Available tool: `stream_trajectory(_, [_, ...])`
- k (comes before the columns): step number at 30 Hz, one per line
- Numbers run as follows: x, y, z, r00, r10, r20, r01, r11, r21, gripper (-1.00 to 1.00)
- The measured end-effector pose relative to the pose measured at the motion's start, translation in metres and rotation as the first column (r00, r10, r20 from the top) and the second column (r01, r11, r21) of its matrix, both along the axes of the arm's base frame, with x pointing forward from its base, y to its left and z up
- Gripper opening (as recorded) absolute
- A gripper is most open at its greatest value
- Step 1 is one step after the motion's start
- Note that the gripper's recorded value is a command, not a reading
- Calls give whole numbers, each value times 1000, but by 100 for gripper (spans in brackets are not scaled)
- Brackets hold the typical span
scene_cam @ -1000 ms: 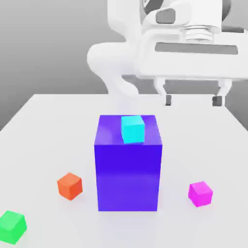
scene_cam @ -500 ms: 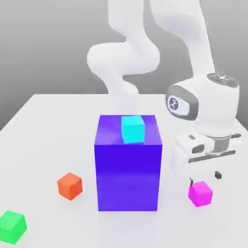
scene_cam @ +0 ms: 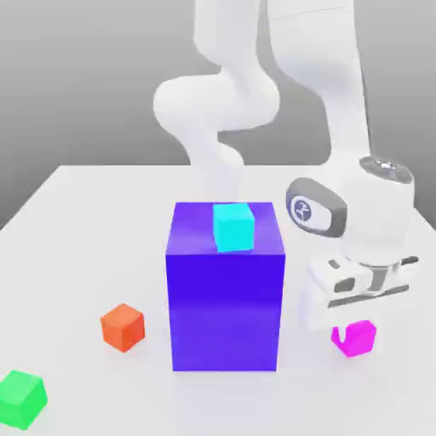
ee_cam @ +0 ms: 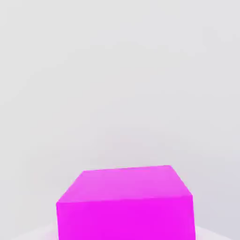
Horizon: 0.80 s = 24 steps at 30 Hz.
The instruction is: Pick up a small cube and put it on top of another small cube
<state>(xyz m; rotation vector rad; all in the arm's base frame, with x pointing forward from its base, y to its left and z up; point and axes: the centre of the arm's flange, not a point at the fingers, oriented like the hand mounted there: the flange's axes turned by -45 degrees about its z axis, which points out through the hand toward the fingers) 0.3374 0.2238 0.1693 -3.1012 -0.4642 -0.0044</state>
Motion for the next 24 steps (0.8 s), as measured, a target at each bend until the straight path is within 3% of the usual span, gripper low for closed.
stream_trajectory(3, [1,3,21,999,34,2,-34,999,0,-100])
stream_trajectory(6, [49,-31,30,1000,-23,0,23,1000,8,-100])
stream_trajectory(10, [118,-117,39,986,-169,-3,169,985,14,-100])
stream_trajectory(15, [164,-239,49,935,-355,-5,355,935,14,-100])
stream_trajectory(21, [171,-388,65,837,-546,3,546,837,11,-100])
stream_trajectory(24, [143,-462,72,696,-718,1,718,696,2,-100])
